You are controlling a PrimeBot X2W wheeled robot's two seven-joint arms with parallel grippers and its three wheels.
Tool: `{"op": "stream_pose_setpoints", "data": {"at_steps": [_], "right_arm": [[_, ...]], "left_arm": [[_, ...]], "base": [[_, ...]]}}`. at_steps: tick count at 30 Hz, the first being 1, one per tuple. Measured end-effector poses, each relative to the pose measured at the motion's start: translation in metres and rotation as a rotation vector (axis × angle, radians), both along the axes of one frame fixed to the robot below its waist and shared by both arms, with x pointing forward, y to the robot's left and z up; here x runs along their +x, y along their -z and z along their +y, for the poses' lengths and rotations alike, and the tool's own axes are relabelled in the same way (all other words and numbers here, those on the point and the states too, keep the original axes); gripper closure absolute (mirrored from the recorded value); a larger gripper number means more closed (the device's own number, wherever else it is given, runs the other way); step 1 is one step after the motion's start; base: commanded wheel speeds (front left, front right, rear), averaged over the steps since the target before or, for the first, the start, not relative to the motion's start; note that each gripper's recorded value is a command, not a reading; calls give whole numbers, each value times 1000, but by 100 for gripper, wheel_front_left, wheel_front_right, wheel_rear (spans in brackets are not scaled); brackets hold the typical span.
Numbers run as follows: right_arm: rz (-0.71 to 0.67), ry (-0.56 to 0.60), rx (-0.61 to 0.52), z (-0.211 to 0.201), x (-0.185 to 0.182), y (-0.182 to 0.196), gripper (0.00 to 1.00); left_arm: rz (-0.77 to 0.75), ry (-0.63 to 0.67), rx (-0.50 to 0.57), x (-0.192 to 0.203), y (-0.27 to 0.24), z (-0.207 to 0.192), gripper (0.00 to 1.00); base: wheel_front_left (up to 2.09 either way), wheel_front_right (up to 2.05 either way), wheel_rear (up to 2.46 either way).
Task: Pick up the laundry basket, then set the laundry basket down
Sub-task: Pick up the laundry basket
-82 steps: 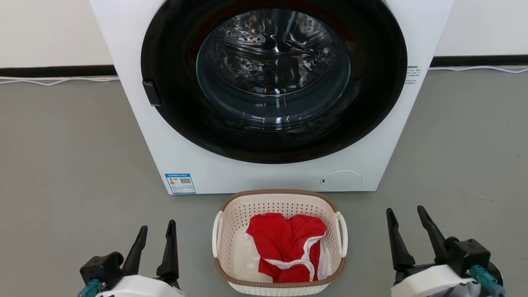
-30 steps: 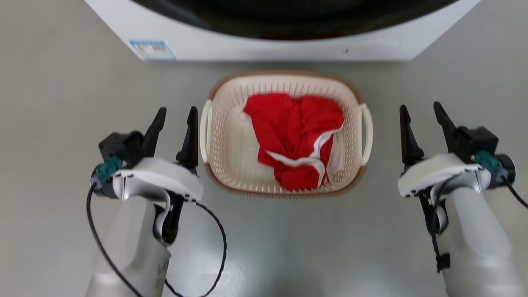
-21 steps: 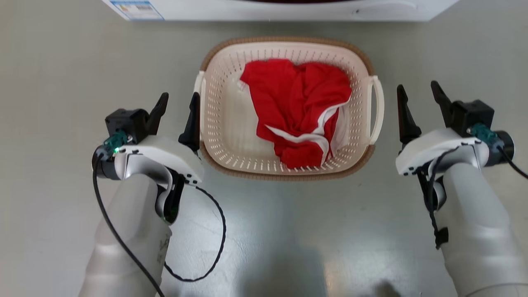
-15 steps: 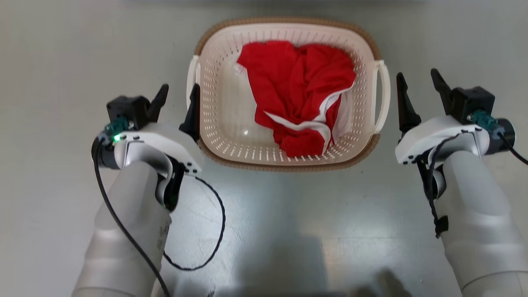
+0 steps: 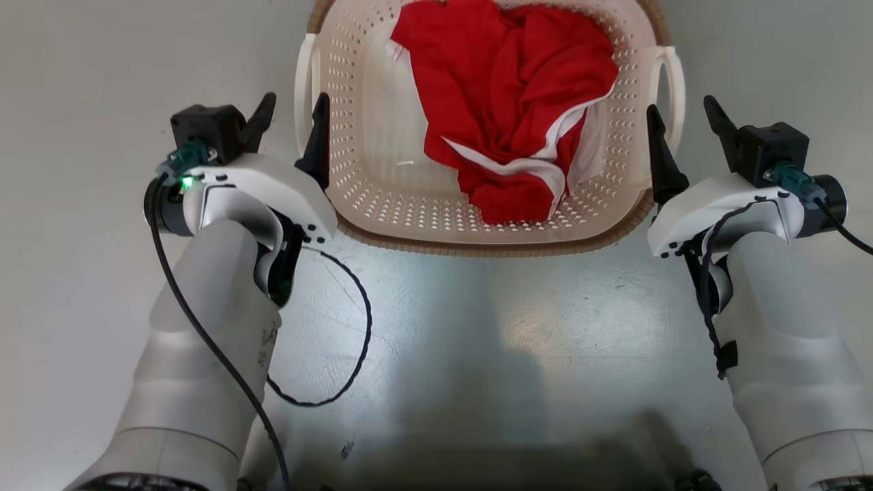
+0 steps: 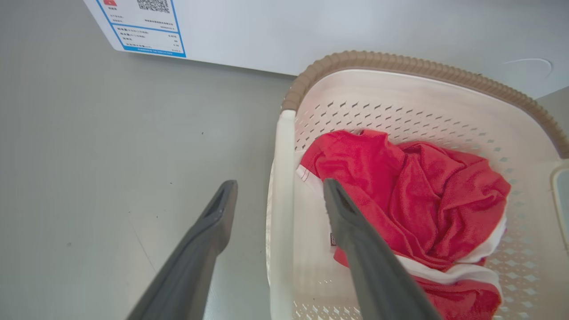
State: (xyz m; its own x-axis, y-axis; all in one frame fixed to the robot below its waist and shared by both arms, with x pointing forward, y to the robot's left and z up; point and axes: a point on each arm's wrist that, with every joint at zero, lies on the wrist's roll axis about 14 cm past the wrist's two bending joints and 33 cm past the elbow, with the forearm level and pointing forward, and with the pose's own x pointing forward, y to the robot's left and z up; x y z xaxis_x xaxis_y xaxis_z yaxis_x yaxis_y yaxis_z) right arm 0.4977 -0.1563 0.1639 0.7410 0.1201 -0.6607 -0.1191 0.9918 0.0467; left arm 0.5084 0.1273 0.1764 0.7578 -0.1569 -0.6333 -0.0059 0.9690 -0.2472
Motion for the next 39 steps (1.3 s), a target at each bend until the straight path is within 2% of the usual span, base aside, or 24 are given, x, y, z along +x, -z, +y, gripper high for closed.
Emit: {"op": "stream_pose_setpoints", "data": {"at_steps": [17,39], "right_arm": [[64,-17,38,15,-3,34,0],[66,-9,53,16,-2,32,0]], "left_arm": [[71,29,19,-8,34,-2,0],[99,24,9,-14,40,-7,0]], "base": [[0,0,0],[0,0,0]]}}
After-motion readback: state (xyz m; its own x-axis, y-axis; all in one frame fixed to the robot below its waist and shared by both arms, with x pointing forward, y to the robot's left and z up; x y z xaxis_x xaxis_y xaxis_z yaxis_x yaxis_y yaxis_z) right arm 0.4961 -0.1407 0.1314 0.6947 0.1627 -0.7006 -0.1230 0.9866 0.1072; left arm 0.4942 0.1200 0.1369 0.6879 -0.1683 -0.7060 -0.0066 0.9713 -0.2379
